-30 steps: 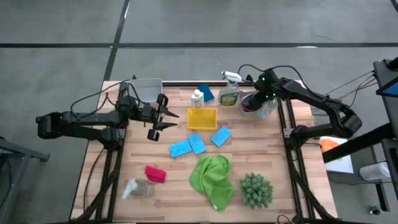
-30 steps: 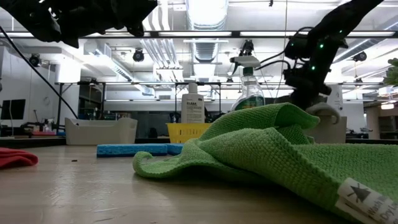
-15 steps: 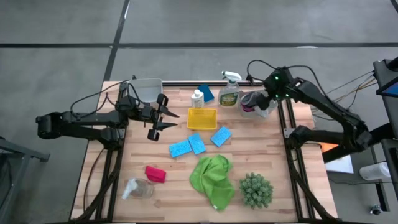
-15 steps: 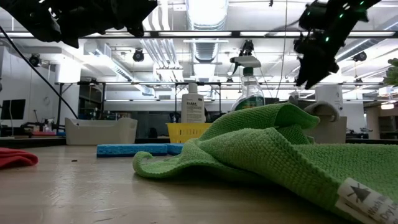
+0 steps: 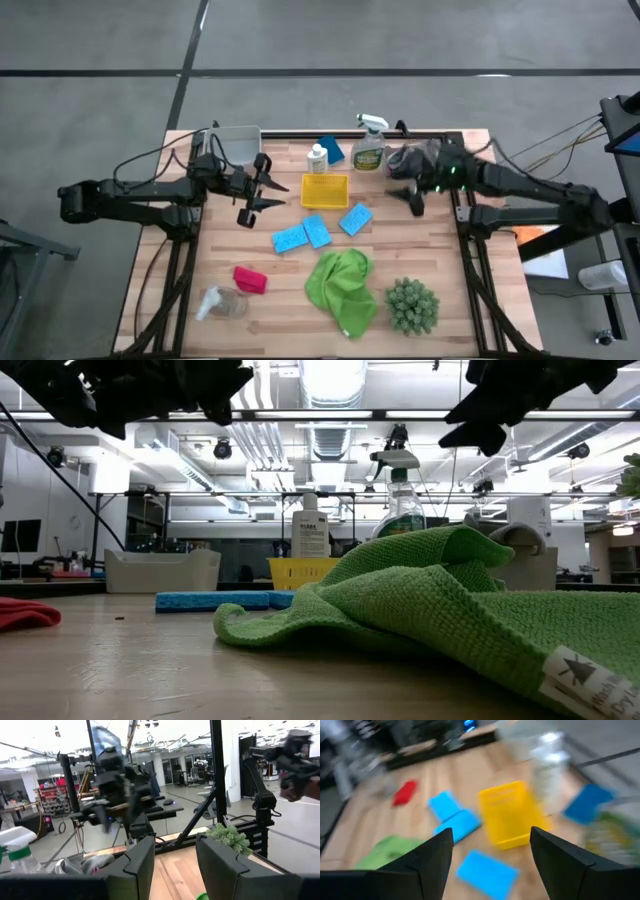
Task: Pick & Place Kitchen Items
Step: Put the green microfiber towel into the right gray bin, then put the green spray bottle into the left gray bin
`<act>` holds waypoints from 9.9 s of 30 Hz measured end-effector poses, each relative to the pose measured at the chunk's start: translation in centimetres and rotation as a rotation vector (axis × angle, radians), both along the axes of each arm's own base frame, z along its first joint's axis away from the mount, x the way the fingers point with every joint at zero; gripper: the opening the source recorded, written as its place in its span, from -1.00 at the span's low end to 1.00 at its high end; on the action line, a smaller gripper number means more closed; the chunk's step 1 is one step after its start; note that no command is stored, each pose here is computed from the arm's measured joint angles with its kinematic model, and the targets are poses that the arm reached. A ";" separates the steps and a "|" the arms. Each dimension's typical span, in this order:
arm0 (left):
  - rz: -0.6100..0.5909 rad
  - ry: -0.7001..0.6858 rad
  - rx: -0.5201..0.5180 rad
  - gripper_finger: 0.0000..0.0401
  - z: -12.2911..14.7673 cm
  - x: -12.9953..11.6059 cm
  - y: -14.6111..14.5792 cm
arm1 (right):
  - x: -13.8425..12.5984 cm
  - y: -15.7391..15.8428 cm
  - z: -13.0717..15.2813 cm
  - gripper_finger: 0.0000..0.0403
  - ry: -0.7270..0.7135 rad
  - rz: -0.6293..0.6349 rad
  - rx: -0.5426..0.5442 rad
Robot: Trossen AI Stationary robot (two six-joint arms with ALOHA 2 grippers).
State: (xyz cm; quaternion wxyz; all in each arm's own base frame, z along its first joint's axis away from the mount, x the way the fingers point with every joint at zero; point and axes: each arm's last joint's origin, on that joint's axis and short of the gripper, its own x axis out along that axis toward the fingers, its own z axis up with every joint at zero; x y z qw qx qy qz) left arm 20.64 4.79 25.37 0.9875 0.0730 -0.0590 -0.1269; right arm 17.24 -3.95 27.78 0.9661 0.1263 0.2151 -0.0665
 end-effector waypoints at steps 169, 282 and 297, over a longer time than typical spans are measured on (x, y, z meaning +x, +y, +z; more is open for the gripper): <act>0.009 -0.016 0.058 -0.27 0.5 -0.7 -0.2 | -3.0 -8.9 -1.4 0.38 0.582 -0.633 0.013; 0.430 0.548 0.245 0.32 7.8 21.3 18.4 | 2.3 8.5 -4.1 0.41 -0.632 0.291 -0.451; 0.403 0.536 0.233 0.23 6.9 21.8 18.8 | 2.4 8.5 -4.1 0.41 -0.628 0.291 -0.449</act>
